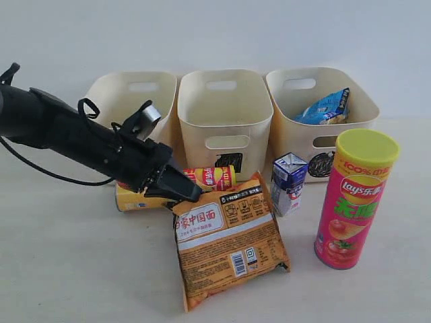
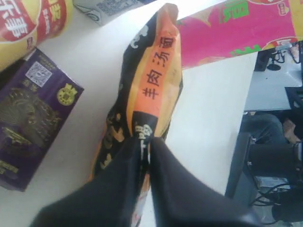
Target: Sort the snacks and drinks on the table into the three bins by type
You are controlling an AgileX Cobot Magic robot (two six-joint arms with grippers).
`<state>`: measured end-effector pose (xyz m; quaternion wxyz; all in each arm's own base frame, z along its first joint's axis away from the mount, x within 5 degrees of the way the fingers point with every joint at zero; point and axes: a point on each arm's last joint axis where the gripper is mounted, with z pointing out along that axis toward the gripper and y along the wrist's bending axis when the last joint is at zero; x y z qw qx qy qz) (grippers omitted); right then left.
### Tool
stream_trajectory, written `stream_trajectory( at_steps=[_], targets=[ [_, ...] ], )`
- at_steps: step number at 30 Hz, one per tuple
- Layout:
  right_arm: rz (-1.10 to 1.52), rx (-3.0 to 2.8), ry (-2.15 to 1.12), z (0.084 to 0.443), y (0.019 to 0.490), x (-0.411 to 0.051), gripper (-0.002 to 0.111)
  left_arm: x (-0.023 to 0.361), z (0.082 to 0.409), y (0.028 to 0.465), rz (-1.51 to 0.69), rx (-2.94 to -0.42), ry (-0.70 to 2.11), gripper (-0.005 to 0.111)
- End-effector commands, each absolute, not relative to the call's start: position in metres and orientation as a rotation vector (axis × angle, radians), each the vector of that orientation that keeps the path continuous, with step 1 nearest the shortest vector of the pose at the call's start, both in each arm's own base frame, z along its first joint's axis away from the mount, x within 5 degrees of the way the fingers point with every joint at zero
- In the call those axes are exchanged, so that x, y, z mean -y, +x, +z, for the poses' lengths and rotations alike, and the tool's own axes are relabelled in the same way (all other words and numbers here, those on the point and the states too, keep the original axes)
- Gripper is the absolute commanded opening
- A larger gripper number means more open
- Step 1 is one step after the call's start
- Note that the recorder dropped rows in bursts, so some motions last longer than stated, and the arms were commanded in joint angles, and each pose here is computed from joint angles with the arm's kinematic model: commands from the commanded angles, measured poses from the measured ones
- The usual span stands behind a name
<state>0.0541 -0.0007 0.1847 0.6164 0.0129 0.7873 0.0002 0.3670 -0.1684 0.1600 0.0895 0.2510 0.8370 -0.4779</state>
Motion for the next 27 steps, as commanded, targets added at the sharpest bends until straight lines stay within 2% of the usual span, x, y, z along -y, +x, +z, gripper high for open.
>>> stream_trajectory(
  at_steps=[1, 4, 6, 11, 15, 20, 24, 27],
  targets=[
    [-0.002, -1.805, 0.026, 0.184, 0.054, 0.001, 0.000, 0.167, 0.165, 0.371, -1.345, -2.435, 0.792, 0.035],
    [-0.002, -1.805, 0.026, 0.184, 0.054, 0.001, 0.000, 0.166, 0.163, 0.376, -1.275, -2.428, 0.773, 0.079],
    [-0.002, -1.805, 0.026, 0.184, 0.054, 0.001, 0.000, 0.163, 0.161, 0.381, -1.198, -2.430, 0.739, 0.090],
    [-0.002, -1.805, 0.026, 0.184, 0.054, 0.001, 0.000, 0.146, 0.163, 0.388, -1.056, -2.477, 0.701, 0.088],
    [-0.002, -1.805, 0.026, 0.184, 0.054, 0.001, 0.000, 0.126, 0.182, 0.389, -1.001, -2.501, 0.635, 0.088],
    [-0.002, -1.805, 0.026, 0.184, 0.054, 0.001, 0.000, 0.110, 0.199, 0.374, -0.885, -2.682, 0.606, 0.084],
    [-0.002, -1.805, 0.026, 0.184, 0.054, 0.001, 0.000, 0.117, 0.199, 0.356, -1.012, -2.742, 0.554, 0.084],
    [-0.002, -1.805, 0.026, 0.184, 0.054, 0.001, 0.000, 0.117, 0.186, 0.347, -0.969, -2.755, 0.498, 0.084]
  ],
)
